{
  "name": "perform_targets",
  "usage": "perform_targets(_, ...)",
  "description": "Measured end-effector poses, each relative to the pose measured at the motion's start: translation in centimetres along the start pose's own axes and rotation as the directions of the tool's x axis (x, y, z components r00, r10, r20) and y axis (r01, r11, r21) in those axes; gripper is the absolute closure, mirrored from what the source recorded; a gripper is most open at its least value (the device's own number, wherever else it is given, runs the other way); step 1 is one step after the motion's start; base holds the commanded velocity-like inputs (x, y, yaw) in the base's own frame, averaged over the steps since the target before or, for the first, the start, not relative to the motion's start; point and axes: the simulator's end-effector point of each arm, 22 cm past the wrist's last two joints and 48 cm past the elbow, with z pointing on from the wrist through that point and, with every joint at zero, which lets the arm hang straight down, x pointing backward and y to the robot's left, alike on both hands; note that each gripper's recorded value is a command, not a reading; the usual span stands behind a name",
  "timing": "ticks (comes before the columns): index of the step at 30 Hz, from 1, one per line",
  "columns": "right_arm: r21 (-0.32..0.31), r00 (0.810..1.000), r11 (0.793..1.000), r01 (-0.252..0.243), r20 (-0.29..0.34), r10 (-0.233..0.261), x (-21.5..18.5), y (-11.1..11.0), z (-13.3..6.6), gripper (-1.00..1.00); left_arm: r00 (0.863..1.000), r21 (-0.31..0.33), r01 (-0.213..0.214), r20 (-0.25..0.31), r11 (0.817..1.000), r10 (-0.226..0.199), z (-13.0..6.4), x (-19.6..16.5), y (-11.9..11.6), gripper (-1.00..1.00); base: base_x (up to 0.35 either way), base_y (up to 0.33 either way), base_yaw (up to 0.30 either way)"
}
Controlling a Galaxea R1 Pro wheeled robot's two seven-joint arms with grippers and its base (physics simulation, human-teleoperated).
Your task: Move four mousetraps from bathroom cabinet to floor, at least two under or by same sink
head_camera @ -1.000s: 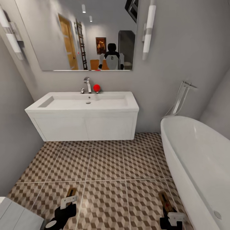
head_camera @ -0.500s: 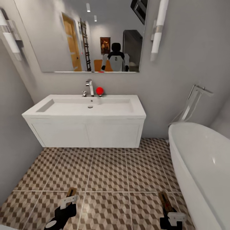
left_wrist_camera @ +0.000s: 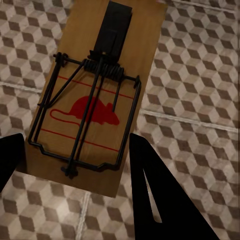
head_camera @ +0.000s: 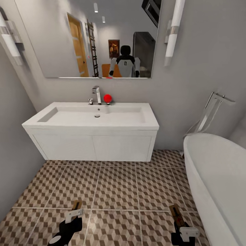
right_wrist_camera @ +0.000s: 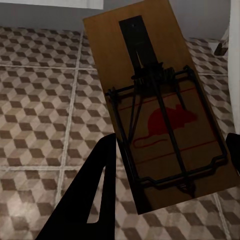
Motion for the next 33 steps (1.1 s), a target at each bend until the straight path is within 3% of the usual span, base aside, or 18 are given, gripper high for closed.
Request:
perform_targets(4, 0.0, 1.0, 1.0, 0.0, 0.0, 0.0, 0.0, 0.0, 0.0, 1.0, 0.999, 0.044, -0.051, 0.016, 0.998, 0.05, -0.4, -0.1, -2.2, 1.0, 0.0, 0.0, 0.0)
perform_targets(7, 0.002, 1.0, 1.0, 0.001, -0.001, -0.001, 0.0, -0.1, 0.0, 1.0, 0.998, 0.06, -0.065, 0.022, 0.996, 0.064, -0.6, -0.2, -2.9, 1.0, 0.0, 0.0, 0.0)
perform_targets(16, 0.017, 1.0, 1.0, -0.003, 0.016, 0.003, -0.6, -0.6, 0.3, 1.0, 0.997, 0.03, -0.068, 0.038, 0.997, 0.066, -0.3, 0.0, -1.8, 1.0, 0.0, 0.0, 0.0)
perform_targets(20, 0.001, 0.996, 1.0, -0.03, 0.086, 0.03, -4.3, -0.3, 2.5, 1.0, 0.998, 0.014, -0.061, 0.024, 0.998, 0.061, -0.2, 0.8, -1.3, 1.0, 0.0, 0.0, 0.0)
perform_targets(24, -0.066, 0.998, 0.997, -0.05, 0.018, 0.052, -7.9, 1.0, 6.1, 1.0, 0.998, 0.002, -0.054, 0.014, 0.999, 0.054, 0.0, 1.1, -1.0, 1.0, 0.0, 0.0, 0.0)
perform_targets(26, -0.099, 0.998, 0.994, -0.048, 0.042, 0.052, -10.8, 1.3, 7.2, 1.0, 0.999, -0.034, -0.023, 0.024, 0.999, 0.023, 0.3, 0.3, 0.8, 1.0, 0.0, 0.0, 0.0)
perform_targets(28, -0.116, 0.996, 0.992, -0.04, 0.077, 0.05, -12.7, 1.3, 7.4, 1.0, 0.998, -0.094, 0.026, 0.054, 0.995, -0.021, 0.6, -1.5, 4.3, 1.0, 0.0, 0.0, 0.0)
perform_targets(31, -0.137, 0.991, 0.99, -0.012, 0.131, 0.03, -14.3, 1.7, 7.4, 1.0, 0.988, -0.206, 0.1, 0.137, 0.973, -0.073, 0.3, -5.8, 12.8, 1.0, 0.0, 0.0, 0.0)
perform_targets(33, -0.152, 0.989, 0.988, 0.024, 0.149, -0.001, -14.6, 2.1, 7.3, 1.0, 0.97, -0.232, 0.167, 0.214, 0.958, -0.117, -0.4, -8.8, 17.4, 1.0, 0.0, 0.0, 0.0)
